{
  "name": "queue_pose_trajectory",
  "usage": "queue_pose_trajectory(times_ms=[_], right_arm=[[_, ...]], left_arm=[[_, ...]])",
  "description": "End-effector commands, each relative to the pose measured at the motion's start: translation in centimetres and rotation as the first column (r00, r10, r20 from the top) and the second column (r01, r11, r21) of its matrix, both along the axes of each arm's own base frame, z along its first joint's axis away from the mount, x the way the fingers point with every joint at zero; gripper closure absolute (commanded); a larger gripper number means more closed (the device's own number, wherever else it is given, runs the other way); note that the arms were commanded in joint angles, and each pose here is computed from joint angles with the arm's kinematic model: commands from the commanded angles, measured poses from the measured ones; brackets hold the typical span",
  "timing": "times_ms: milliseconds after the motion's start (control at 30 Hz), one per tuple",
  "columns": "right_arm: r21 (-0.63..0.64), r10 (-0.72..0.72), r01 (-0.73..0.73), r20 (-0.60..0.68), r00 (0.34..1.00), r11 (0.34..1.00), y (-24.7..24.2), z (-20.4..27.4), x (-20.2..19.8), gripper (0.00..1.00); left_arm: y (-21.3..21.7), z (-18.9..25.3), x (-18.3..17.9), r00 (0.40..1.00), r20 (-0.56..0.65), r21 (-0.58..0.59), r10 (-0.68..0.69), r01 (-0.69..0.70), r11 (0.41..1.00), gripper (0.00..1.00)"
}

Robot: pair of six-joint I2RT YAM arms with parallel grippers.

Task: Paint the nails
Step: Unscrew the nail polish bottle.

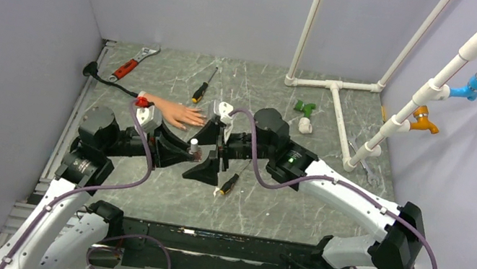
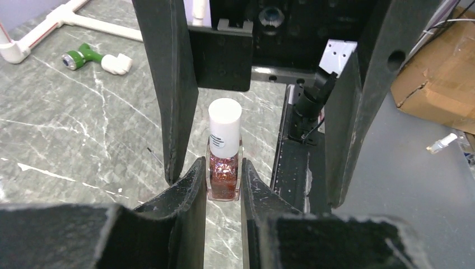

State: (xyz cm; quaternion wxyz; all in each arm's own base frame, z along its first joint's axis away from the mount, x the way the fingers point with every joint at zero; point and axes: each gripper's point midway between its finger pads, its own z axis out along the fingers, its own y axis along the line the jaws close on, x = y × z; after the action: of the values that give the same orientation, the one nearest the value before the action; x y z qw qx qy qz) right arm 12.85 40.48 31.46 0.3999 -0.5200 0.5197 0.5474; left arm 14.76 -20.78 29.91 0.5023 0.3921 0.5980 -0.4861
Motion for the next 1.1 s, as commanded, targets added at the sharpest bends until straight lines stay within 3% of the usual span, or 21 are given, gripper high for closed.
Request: queue_pose_trajectory(times_ms=[0,133,467,833,1067], right_arm=[[0.028,-0.112,0.113,-0.024,0.993,0.993,0.0,1.0,1.2,0.00],[0.039,-0.258,0.259,-0.033,0.966,0.965,-0.4,1.8,3.4,0.00],[0.102,-0.437,0.442,-0.067,0.897,0.891,-1.7,5.0,6.0,0.01],[0.065,-0.556,0.560,-0.067,0.829,0.826,-0.8,5.4,8.4,0.28],[0.030,-0.548,0.551,-0.058,0.834,0.834,0.5,4.9,8.3,0.35]], left_arm=[[0.3,2.1,1.0,0.992,0.110,-0.020,0.061,-0.059,0.998,1.00],[0.5,2.1,1.6,0.989,0.105,-0.018,0.101,-0.100,0.995,1.00],[1.5,1.7,3.9,0.966,0.072,-0.013,0.248,-0.248,0.969,1.00],[2.0,1.6,4.8,0.949,0.041,-0.019,0.313,-0.312,0.950,1.00],[2.2,1.5,5.2,0.940,0.034,-0.008,0.338,-0.338,0.941,1.00]])
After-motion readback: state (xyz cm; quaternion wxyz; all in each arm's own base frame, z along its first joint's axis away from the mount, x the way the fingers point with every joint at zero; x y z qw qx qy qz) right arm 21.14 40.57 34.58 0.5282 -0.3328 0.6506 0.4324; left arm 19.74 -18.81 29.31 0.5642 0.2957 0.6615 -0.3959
